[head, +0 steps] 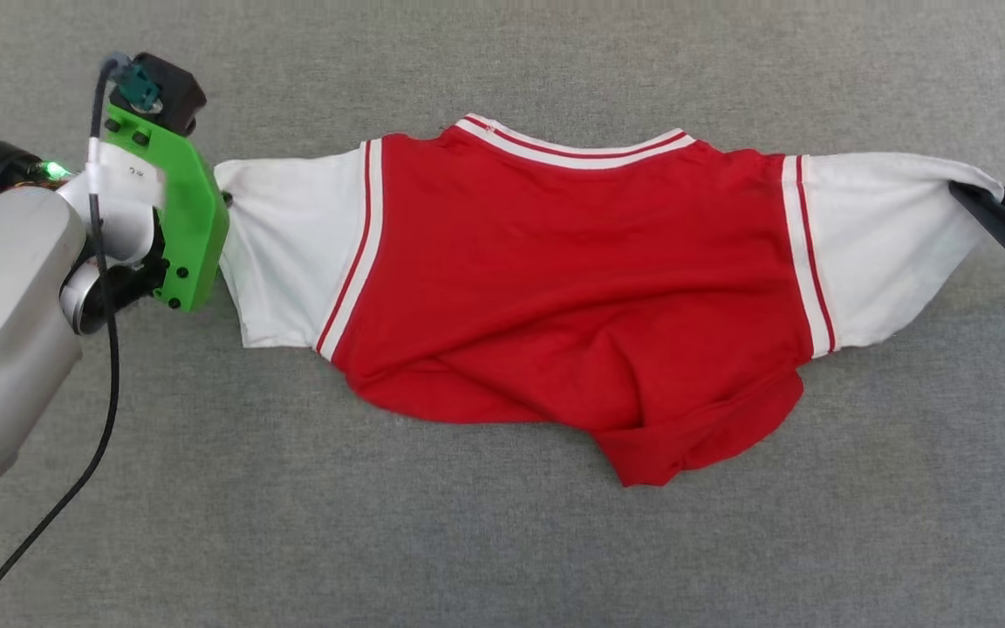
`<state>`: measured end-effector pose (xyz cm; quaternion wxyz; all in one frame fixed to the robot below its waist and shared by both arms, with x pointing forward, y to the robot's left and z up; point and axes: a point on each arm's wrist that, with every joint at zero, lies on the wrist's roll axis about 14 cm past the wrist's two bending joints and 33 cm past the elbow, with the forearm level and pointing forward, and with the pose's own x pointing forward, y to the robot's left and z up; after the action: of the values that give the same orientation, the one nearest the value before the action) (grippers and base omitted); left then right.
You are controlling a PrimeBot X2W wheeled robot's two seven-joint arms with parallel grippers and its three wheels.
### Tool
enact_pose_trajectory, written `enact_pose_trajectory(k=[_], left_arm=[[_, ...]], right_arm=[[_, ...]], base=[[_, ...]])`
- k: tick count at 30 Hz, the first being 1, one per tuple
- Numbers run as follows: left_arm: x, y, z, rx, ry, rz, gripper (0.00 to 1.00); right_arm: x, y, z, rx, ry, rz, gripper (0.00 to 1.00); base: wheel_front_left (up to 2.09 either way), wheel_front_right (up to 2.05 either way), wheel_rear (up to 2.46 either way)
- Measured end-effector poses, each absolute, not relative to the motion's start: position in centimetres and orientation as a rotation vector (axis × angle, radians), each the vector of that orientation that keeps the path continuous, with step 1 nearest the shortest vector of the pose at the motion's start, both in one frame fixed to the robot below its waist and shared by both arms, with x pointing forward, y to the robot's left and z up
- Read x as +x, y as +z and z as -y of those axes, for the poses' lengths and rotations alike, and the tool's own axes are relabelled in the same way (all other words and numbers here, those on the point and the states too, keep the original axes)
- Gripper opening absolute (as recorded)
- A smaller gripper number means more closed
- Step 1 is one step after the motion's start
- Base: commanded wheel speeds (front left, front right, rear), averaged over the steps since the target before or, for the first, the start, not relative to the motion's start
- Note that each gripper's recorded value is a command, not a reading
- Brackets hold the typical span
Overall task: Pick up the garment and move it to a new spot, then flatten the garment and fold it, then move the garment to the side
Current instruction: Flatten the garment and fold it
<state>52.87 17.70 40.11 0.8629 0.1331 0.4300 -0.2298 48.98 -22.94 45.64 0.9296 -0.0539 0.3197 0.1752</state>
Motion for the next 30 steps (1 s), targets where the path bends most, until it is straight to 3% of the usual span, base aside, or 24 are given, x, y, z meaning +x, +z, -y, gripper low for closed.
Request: enact_pose_trajectory(k=[10,20,30], left_arm=[[54.6,52.7,-17.2,0.341,-0.498,-0.426,0.00],[53.3,68.6,-15.4,0.382,-0.483,0.032,0.00],[54.4,75.7,-12.8,0.398,-0.481,0.229,0.00]], right_arm=[[49.9,54.2,23.5,-0.142,0.336,-0.378,0.00],[50.2,66.8,23.1,-0.194,0.328,-0.035,0.00],[52.1,72.7,21.3,-0.218,0.344,0.121,0.00]], base=[[0.00,0.00,0.00],[0.00,0.00,0.00],[0.00,0.00,0.00]])
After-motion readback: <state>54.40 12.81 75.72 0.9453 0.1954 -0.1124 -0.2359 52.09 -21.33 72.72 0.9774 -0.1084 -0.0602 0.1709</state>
